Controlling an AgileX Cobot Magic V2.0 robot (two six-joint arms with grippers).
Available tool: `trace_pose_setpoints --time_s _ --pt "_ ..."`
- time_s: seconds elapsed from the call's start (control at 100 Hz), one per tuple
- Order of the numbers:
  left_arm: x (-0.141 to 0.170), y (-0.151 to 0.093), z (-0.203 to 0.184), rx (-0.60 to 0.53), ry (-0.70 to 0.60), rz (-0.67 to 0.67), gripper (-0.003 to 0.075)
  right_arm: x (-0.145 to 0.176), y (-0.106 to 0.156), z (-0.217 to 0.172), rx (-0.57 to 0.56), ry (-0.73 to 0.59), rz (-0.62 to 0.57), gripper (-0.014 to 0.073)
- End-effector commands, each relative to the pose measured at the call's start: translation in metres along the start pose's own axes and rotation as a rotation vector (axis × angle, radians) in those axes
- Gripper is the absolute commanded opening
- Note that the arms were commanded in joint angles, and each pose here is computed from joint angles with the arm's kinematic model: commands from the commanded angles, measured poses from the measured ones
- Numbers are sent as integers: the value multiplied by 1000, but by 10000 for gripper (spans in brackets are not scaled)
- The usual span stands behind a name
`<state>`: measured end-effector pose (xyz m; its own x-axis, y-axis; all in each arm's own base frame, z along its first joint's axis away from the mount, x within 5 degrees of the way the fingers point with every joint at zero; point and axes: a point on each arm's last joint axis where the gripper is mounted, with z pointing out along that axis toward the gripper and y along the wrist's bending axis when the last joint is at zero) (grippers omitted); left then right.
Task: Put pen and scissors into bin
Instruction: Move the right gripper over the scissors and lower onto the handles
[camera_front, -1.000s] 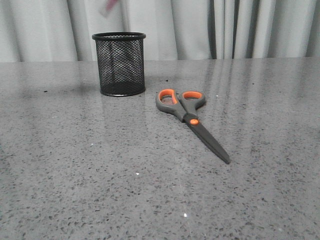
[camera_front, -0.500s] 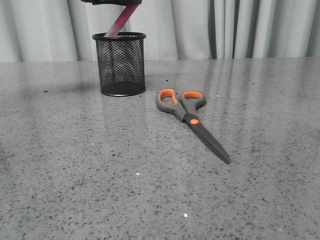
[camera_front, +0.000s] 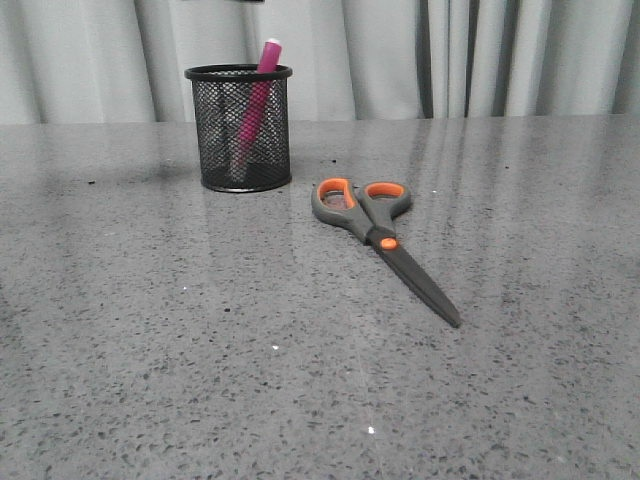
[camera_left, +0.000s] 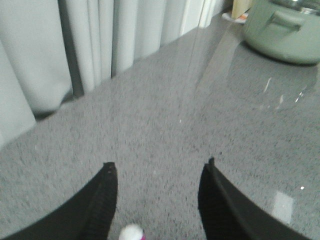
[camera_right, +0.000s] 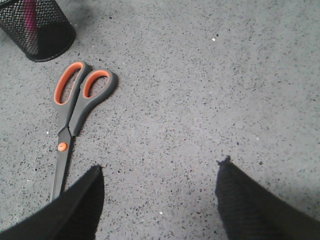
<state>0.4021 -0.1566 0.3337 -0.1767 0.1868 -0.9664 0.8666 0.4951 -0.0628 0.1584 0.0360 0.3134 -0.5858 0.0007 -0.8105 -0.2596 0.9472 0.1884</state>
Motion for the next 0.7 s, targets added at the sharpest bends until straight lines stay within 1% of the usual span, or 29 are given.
trace_pose_setpoints --time_s 0.0,0.07,0.17,0.3,0.39,0.43,0.52,0.58,0.69 --pt "-60 -17 -42 2 -159 77 251 -16 0 -6 17 -91 -11 432" --pt "-75 -21 -65 -7 -191 120 169 -16 0 -6 17 -91 -11 432" --pt "-92 -27 -99 -41 -219 170 -20 -16 0 -6 11 -93 0 432" --pt "-106 -32 -140 -124 -206 176 -19 -14 1 -6 -1 -72 3 432" --pt "-107 -36 -161 -200 -133 197 -20 -12 2 -6 -8 -53 3 432" --pt "-107 -39 -168 -232 -95 213 -20 -13 3 -7 -13 -47 -18 432" --pt "-101 -43 -178 -296 -56 185 -20 -15 8 -8 -42 -34 -96 432" --pt "-91 -44 -182 -337 -54 157 -20 -21 15 -10 -76 -24 -146 432" --pt "-69 -46 -188 -458 -81 79 -20 -32 27 -6 -146 12 -227 432"
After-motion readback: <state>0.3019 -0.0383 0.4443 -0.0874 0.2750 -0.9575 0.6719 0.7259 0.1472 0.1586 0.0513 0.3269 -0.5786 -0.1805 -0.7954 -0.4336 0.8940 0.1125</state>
